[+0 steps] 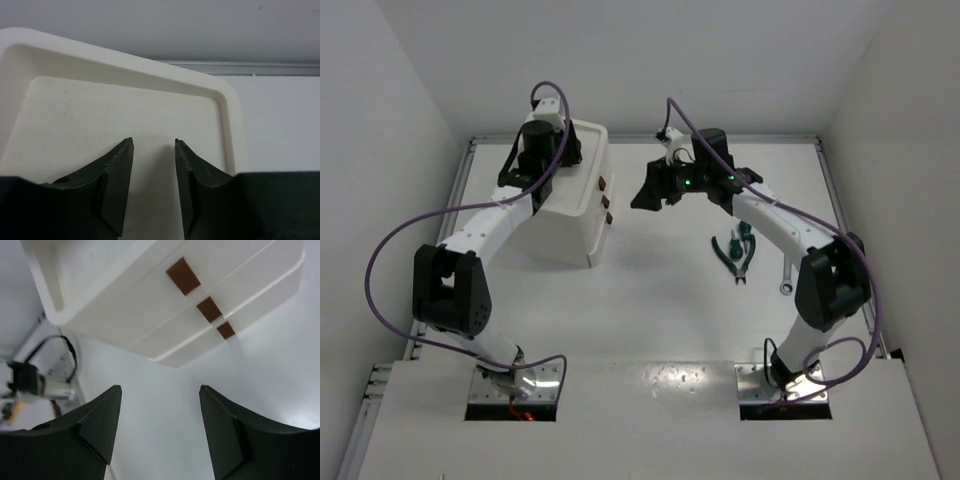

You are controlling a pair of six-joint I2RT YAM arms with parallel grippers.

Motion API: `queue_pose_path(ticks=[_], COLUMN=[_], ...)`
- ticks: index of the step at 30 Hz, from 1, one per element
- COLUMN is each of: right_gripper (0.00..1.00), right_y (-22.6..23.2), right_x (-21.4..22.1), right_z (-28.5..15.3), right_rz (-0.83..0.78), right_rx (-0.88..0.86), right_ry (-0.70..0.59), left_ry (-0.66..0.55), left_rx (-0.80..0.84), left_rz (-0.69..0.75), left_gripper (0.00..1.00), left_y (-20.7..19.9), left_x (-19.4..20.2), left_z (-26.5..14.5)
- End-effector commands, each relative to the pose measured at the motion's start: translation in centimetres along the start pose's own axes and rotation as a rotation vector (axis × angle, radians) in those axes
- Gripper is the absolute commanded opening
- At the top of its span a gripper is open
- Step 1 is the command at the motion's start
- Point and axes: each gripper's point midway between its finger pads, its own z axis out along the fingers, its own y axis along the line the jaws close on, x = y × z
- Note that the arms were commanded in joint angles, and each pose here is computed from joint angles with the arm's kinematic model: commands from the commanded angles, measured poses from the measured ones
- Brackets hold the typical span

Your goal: Sort the tools into containers

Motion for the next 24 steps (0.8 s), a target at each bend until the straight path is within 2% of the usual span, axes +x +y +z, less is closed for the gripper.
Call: queue_pose_path(ticks=[1, 3, 5, 7, 9, 15, 17, 21, 24], right_gripper=[0.65, 0.62, 0.6, 0.6, 0.62, 0.63, 0.63, 0.64, 0.64], right_y=[-0.7, -2.2, -2.6, -3.3, -3.8, -5.8, -6.2, -6.3, -5.9], right_x=[2.1, 3.3, 5.0, 4.8, 4.8, 3.9, 2.8, 2.4, 1.3], right_z=[-0.3, 0.0, 1.2, 2.2, 2.9, 6.1, 6.6, 8.2, 8.7], right_rz=[-0.293, -0.341, -0.341, -0.385, -0.423, -0.457, -0.497, -0.505, -0.544], right_rx=[-0.097, -0.131, -0.25, -0.296, -0.307, -0.305, -0.287, -0.298, -0.296], right_ry=[-0.004, 0.009, 0.027, -0.01, -0.043, -0.101, -0.161, -0.183, -0.218], left_ry=[0.755, 0.782, 0.804, 0.809, 0.811, 0.818, 0.826, 0.825, 0.824], left_rx=[-0.052, 0.042, 0.11, 0.141, 0.157, 0.148, 0.138, 0.061, -0.003], left_rz=[0.062, 0.076, 0.096, 0.093, 0.077, 0.071, 0.063, 0.061, 0.039], left_gripper=[0.46, 0.46, 0.5, 0.57, 0.58, 0.65, 0.65, 0.65, 0.59], left_y=[3.1, 1.9, 1.1, 0.6, 0.6, 1.0, 1.5, 3.0, 4.4], left_x=[21.3, 21.6, 21.6, 21.6, 21.6, 21.8, 22.1, 22.3, 22.2], left_z=[-5.4, -5.6, -6.0, -6.2, -6.2, -6.3, -6.5, -6.4, -6.4])
